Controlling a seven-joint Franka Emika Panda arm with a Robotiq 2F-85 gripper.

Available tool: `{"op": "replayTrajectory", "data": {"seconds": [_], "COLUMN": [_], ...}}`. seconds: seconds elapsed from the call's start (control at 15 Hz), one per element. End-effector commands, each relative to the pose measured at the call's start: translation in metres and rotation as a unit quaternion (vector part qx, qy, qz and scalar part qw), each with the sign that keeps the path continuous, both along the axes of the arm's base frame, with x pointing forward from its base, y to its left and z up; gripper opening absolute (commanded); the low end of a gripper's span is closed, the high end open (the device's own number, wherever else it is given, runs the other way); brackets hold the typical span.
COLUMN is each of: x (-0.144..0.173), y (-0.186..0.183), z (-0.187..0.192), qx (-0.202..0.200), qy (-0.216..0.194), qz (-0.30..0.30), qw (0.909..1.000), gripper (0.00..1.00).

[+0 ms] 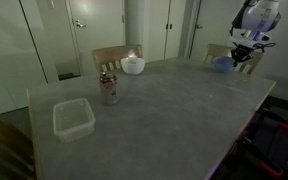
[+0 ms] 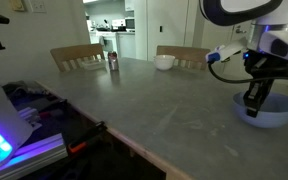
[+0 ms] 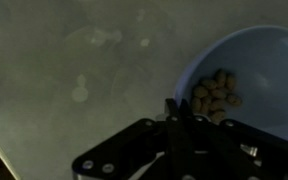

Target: Shift the colorless bowl from the right end of the table to the left end, grab the canned bottle and position it next to the colorless bowl. Afterward, move the purple bowl to the right end and place the white bowl next to it

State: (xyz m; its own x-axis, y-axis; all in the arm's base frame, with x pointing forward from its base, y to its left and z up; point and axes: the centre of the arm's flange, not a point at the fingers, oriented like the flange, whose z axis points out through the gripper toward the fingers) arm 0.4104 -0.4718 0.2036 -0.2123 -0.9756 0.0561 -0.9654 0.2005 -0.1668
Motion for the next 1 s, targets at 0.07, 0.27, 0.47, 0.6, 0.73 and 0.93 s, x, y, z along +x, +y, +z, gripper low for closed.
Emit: {"op": "replayTrajectory", "data": {"seconds": [0.07, 0.27, 0.47, 0.6, 0.73, 0.93], "x": [0.021, 0.035, 0.038, 0.038, 0.041, 0.049], "y": [-0.017, -0.027, -0.038, -0.043, -0.046, -0.047], "z": [-0.007, -0.008, -0.009, -0.008, -0.005, -0.003], "qx": [0.067, 0.141, 0.208, 0.236, 0.237, 0.201], "qy": [-0.052, -0.096, -0.101, -0.093, -0.066, -0.013], "qz": [-0.036, -0.056, -0.059, -0.049, -0.03, -0.009], "qw": [0.9957, 0.9837, 0.9711, 0.9661, 0.9688, 0.9794], "gripper": [0.01, 0.01, 0.01, 0.01, 0.01, 0.01]}}
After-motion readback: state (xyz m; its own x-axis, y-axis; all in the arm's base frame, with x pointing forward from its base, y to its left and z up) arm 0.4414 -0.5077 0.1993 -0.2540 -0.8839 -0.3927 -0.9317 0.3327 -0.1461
